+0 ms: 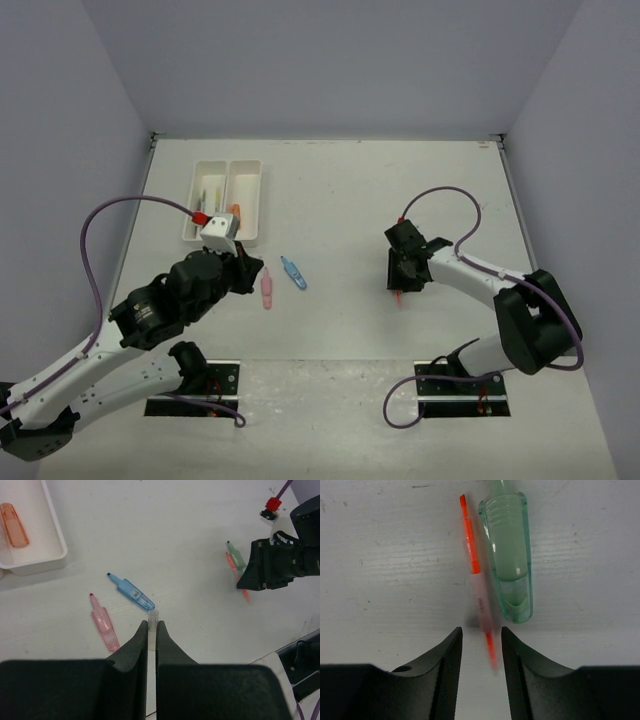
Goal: Sort the stationery into containers
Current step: Pick up the pen from the center of the board.
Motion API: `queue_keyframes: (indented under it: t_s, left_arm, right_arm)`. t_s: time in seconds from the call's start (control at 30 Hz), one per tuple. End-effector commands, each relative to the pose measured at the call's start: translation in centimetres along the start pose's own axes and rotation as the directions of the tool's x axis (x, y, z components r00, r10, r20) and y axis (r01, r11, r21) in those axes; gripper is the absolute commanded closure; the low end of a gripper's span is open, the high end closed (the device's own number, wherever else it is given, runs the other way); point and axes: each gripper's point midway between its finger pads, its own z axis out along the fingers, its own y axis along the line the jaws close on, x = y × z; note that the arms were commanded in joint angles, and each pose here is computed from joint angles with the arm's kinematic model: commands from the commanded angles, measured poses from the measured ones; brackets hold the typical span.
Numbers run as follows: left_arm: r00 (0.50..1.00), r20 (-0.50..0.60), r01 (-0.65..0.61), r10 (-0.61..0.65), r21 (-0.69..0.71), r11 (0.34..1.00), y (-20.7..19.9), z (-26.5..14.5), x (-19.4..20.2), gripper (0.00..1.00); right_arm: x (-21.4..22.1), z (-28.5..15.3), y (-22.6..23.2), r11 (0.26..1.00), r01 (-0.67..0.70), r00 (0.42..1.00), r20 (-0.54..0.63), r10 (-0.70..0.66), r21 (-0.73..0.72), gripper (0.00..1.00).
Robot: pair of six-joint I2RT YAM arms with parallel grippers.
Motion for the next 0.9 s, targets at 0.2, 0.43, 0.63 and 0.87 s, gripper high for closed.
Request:
queue_keyframes:
  t_s: [0.2, 0.43, 0.63, 0.87]
  left_arm:
    - [0.997, 0.072, -0.033, 0.027, 0.076, 0.997, -1.6, -0.8, -2.5, 1.00]
    - [0.996, 0.084, -0.032, 0.025, 0.079, 0.996, -1.7, -0.6, -2.7, 1.00]
    - [0.995, 0.095, 0.008, -0.009, 0.006, 1.000, -0.6, -0.2, -2.8, 1.00]
    - [0.990, 0.119, 0.068, -0.072, 0.039, 0.997, -1.7, 1.2, -2.7, 1.00]
  right_arm:
    - [-1.5, 0.3, 0.8, 0.997, -0.071, 0.997, 0.030, 0.071, -0.006, 0.61]
    - [-0.9, 1.1, 1.5, 1.000, -0.021, 0.998, -0.052, 0.020, -0.019, 0.79]
    - [-2.0, 1.8, 1.6, 0.999, 0.004, 0.997, -0.077, -0.002, 0.033, 0.74]
    - [-3.3, 2.2, 3.1, 0.999, 0.040, 0.994, -0.099, -0.040, 0.005, 0.98]
